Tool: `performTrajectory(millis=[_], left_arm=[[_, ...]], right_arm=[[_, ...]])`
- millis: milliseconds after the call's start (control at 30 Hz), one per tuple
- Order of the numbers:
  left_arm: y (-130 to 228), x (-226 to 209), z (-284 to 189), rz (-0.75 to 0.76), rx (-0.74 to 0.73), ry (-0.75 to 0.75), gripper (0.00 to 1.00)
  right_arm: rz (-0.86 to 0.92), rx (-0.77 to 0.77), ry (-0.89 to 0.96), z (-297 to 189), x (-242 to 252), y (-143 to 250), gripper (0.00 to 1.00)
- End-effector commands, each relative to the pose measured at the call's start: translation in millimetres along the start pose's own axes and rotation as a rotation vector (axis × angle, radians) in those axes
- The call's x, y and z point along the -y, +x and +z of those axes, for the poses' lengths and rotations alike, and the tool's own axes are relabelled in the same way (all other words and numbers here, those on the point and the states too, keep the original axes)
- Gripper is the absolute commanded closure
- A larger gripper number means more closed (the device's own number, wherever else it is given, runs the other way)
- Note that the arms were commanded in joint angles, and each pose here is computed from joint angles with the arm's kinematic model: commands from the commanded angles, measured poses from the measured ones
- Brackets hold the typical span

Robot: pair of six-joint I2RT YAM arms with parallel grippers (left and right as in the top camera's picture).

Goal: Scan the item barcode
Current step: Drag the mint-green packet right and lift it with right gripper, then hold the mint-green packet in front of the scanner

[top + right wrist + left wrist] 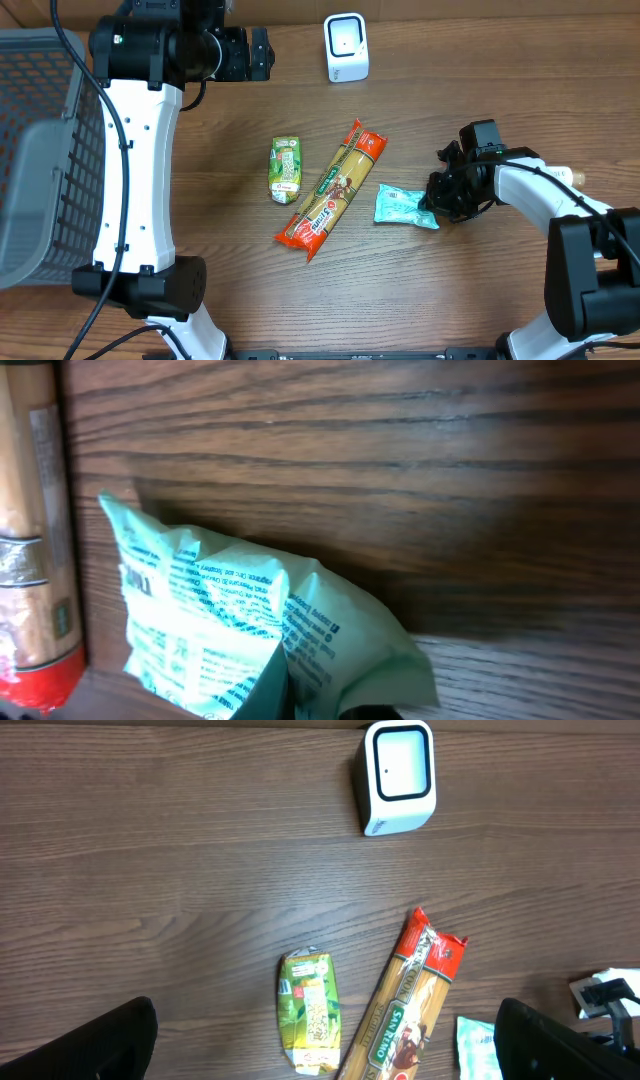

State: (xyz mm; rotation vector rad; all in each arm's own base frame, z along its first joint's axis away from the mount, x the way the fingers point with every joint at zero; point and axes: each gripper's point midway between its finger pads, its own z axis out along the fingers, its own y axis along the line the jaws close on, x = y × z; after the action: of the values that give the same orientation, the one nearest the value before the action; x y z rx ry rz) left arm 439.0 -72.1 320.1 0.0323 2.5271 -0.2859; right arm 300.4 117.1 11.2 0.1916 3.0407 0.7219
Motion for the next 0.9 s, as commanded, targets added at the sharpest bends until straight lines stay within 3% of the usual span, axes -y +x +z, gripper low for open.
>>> performTrajectory(millis=[0,133,267,533,867], left_arm=[[-1,0,1,0.017,0.002,-0.005,0.0],[-1,0,1,0.017,0.002,-0.005,0.0],[-1,-1,1,0.017,0.002,-0.005,0.0],[-1,0,1,0.017,0.002,-0.005,0.01],[-1,-1,1,0.017,0.002,-0.005,0.0]], right_arm=[[-0.035,0.002,-0.096,-7,-19,-11,0.96],[-0.195,0.064,-0.305,-45,-71,-30,0.96],[-0.295,0.162,-0.393,-90,-107,-44,0.96],[-0.415,0.378,-0.36,-177,-142,-46,0.96],[-0.42,0.457,-0.273,-204,-136,-34,0.96]])
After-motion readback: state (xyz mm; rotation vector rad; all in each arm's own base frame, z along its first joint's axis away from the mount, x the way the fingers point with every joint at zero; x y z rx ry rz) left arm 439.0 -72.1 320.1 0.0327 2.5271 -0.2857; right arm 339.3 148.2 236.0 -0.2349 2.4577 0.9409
